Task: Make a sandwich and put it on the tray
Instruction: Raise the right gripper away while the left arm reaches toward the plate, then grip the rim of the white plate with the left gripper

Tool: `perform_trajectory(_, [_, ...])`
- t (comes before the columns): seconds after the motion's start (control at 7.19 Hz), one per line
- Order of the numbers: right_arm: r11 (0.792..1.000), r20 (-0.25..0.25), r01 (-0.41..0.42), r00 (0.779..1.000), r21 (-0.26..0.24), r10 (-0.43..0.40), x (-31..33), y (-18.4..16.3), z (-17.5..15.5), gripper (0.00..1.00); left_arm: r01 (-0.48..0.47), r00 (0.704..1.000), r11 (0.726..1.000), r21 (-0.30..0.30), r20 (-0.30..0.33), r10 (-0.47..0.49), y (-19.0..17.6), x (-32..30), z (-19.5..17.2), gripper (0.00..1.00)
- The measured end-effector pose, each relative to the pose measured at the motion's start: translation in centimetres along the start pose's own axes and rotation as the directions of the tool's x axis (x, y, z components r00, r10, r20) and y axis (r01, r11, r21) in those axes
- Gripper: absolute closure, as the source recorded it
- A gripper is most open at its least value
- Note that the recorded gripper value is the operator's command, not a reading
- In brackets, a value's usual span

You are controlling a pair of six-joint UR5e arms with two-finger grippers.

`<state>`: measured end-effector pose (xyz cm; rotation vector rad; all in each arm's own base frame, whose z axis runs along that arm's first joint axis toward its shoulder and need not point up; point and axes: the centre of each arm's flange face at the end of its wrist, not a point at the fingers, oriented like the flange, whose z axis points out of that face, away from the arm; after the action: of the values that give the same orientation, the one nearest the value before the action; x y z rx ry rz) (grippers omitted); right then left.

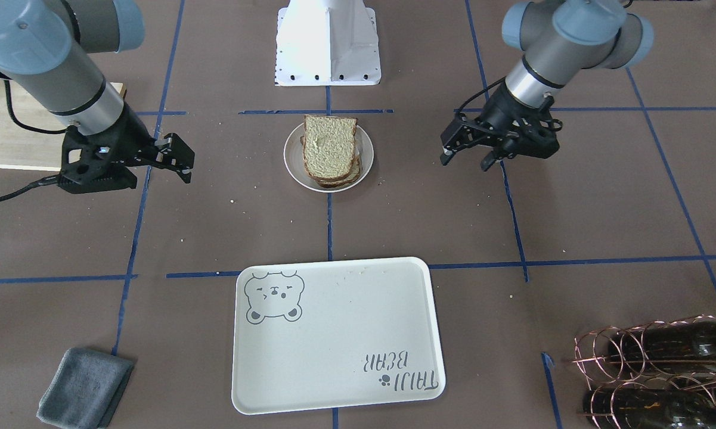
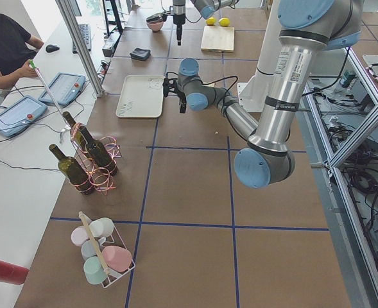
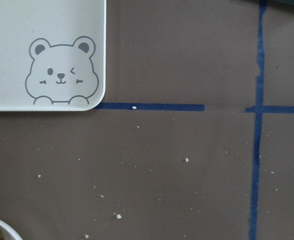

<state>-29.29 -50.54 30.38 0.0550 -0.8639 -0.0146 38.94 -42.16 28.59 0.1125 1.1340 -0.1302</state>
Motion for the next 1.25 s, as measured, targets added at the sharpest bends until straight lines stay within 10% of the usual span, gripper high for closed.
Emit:
perform_trajectory(0.42, [0.998,-0.022,0.068,0.997,-0.014,-0.069,10.0,-1.8,-2.0,0.0,0.076,0.997,0.996,-0.047,0.012,-0.076,7.0,6.1,7.6,0.52])
perform_trajectory(1.25, [0.996,-0.002,0.081,0.997,-0.027,-0.081,14.9,-1.7,-3.3,0.0,0.065,0.997,0.993,-0.103,0.057,-0.06,11.6,7.8,13.2,0.57])
